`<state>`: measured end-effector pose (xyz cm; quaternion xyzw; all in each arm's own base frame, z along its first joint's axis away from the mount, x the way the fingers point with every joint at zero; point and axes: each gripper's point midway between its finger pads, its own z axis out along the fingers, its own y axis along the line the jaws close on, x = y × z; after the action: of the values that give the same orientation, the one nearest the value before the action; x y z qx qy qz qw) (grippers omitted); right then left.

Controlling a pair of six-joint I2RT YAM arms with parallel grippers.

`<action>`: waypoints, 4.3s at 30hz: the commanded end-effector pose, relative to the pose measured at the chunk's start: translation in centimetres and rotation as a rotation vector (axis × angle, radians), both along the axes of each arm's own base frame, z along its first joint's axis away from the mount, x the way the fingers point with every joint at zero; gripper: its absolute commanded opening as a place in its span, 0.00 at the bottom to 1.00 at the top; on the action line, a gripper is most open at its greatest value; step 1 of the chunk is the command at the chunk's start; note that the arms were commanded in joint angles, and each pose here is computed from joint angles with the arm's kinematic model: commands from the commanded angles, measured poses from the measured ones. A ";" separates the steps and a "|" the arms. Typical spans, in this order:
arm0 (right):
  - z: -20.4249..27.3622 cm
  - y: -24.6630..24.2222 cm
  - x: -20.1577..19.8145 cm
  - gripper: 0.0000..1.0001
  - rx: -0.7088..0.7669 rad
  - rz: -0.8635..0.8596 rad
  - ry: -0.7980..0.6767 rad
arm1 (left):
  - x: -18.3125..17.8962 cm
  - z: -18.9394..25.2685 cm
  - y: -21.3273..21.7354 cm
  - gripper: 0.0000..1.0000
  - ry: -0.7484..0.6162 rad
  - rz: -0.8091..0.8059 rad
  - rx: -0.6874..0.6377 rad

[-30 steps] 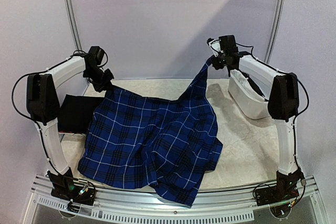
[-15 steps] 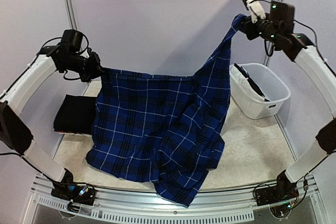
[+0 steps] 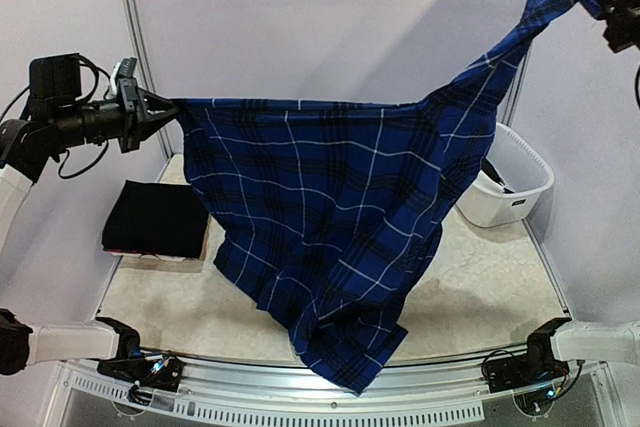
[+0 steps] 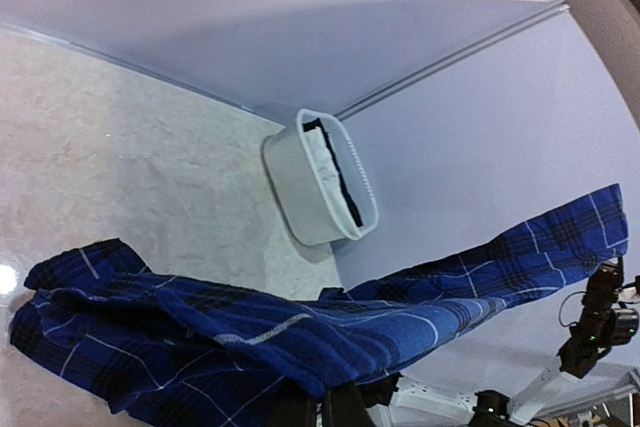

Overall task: Fold and stack the mixed laundry pile
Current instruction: Flatten out the crumpled shirt at the center of the board, then move the flattened shirt to the center of the board.

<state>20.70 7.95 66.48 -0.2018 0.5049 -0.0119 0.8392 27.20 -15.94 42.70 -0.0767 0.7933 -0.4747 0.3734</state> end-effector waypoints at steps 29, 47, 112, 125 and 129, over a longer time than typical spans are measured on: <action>-15.4 7.4 40.0 0.07 -0.327 -0.446 0.132 | 25.3 -12.3 -0.2 0.00 0.139 0.517 0.050; -32.3 10.9 39.5 0.99 -0.291 -0.395 0.578 | 28.2 -24.6 1.8 0.73 0.439 0.640 -0.031; -67.1 4.6 22.0 0.56 -0.080 -0.514 2.068 | 7.5 -40.4 -9.6 0.52 0.722 -0.203 0.688; -67.8 1.9 32.1 0.55 0.043 -0.540 1.878 | 6.8 -40.1 -10.2 0.50 0.745 -0.241 0.682; -67.0 1.1 35.4 0.56 0.057 -0.543 1.742 | 6.6 -39.8 -10.1 0.50 0.740 -0.253 0.695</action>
<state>52.13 11.77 1.56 -0.0051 0.9971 -0.0104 0.0755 34.63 -25.43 3.00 -0.0303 0.9847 -0.1694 0.0254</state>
